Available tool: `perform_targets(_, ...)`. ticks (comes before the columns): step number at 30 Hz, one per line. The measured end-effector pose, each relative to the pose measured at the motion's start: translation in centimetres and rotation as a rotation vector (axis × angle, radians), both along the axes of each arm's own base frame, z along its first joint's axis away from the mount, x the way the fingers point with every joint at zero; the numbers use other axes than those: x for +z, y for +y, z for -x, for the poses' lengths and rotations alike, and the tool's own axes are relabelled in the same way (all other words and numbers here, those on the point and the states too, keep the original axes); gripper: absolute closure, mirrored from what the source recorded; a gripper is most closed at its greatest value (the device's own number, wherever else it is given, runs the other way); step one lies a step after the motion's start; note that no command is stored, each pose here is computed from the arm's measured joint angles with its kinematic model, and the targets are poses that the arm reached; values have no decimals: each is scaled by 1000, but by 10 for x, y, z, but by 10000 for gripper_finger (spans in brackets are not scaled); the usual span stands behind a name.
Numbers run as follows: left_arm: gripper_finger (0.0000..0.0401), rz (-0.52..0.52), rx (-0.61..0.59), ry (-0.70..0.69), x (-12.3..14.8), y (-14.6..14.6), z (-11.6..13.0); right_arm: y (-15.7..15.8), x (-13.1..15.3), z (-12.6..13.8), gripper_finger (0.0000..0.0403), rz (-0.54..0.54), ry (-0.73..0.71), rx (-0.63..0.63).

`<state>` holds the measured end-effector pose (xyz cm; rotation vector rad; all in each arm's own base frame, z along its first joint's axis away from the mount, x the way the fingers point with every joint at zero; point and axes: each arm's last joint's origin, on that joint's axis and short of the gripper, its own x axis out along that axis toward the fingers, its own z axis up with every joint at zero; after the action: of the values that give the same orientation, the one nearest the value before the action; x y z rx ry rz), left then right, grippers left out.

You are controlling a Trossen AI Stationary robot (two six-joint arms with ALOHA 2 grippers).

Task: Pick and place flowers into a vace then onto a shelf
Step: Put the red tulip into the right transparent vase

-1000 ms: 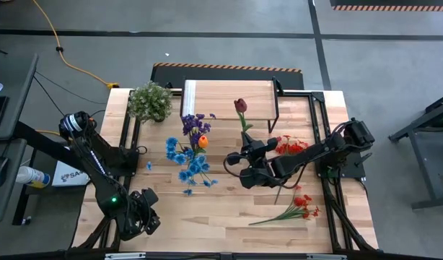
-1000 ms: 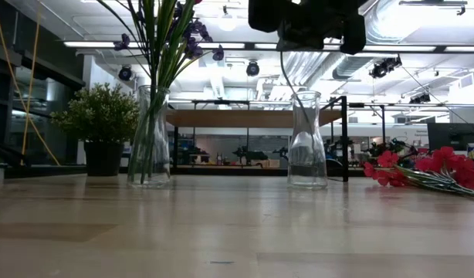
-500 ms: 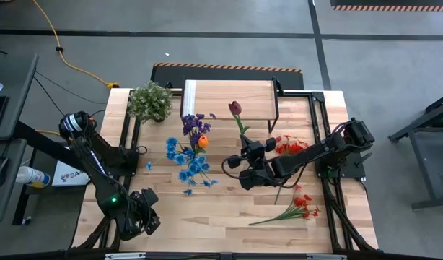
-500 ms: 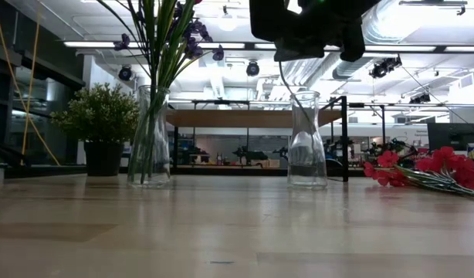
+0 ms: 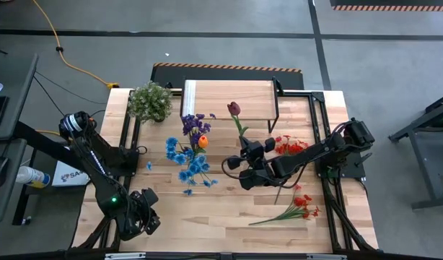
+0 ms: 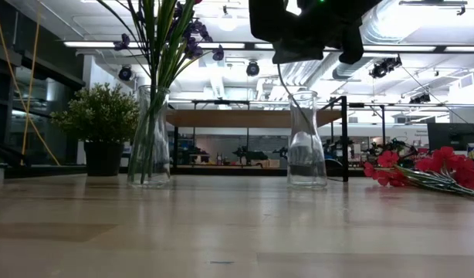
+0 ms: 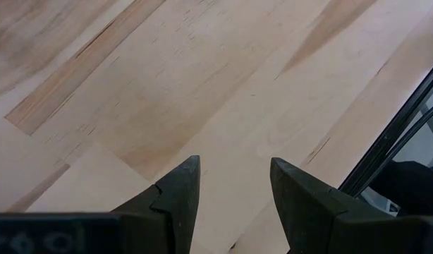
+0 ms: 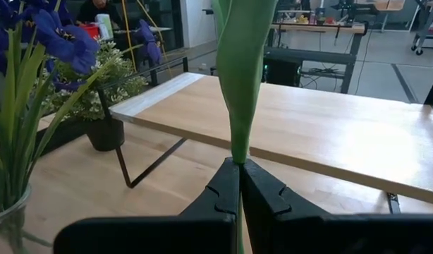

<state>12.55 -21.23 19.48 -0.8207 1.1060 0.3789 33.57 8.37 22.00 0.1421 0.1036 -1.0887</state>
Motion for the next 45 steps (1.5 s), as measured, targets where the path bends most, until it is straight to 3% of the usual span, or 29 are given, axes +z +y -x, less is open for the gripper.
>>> perform_targets(16,194,1,0,0,0,0,0,1,-3,2,398,-16,40,29)
perform_targets(31,194,-2,-3,0,0,0,0,7,-6,7,291,11,104,47)
perform_targets(45,194,-4,-3,1,0,0,0,8,8,18,223,15,124,66)
